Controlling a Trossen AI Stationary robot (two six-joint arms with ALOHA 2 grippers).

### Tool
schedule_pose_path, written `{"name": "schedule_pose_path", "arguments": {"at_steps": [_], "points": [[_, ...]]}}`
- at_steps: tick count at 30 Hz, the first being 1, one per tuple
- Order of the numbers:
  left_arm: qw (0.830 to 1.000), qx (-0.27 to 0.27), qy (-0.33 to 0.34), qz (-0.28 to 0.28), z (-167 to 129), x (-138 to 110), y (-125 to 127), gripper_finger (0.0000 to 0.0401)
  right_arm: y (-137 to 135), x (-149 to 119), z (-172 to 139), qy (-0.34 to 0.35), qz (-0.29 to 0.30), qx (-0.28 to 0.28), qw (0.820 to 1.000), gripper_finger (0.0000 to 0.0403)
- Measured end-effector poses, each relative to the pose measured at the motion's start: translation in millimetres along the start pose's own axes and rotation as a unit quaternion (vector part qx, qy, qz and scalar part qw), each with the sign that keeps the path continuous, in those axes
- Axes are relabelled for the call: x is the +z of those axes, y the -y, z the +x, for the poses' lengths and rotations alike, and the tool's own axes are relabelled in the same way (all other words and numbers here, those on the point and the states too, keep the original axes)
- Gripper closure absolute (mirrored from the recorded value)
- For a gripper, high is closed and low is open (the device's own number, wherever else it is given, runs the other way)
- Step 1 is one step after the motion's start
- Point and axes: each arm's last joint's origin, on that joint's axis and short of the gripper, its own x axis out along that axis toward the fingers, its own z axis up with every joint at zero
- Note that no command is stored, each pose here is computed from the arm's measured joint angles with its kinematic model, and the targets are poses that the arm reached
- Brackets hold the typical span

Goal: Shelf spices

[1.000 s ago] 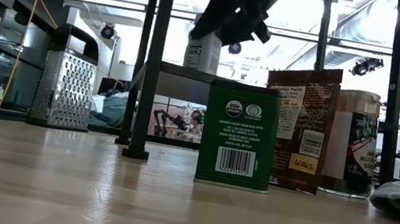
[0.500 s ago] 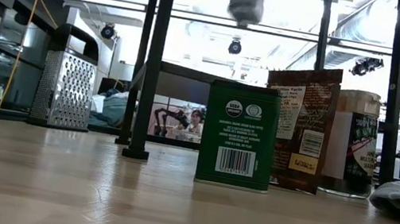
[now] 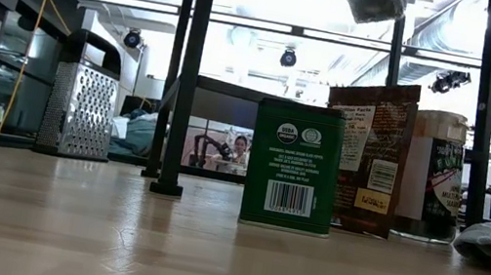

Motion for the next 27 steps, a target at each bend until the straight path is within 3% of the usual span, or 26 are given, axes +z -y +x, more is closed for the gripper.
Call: {"name": "schedule_pose_path", "arguments": {"at_steps": [5, 10, 16, 22, 27], "points": [[0.999, -0.027, -0.013, -0.013, 8.3, -23.4, 9.4, 0.0401, -5.4, -5.7, 9.3, -0.004, -0.012, -0.01, 1.0, 0.0222], [0.995, -0.065, -0.03, -0.071, 28.4, -62.6, 20.0, 0.0401, -5.0, -2.3, 15.3, -0.015, -0.027, -0.004, 1.0, 0.0222], [0.991, -0.078, -0.003, -0.113, 41.2, -92.5, 23.0, 0.0401, -3.4, 1.0, 27.8, -0.062, -0.06, 0.014, 0.996, 0.0222], [0.991, -0.059, 0.011, -0.12, 47.4, -102.7, 18.0, 0.0401, -7.5, -2.3, 45.1, -0.072, -0.057, 0.004, 0.996, 0.0222], [0.994, -0.056, 0.017, -0.094, 51.3, -103.3, 16.0, 0.0401, -12.3, -11.3, 56.6, -0.09, -0.051, -0.007, 0.995, 0.0222]]}}
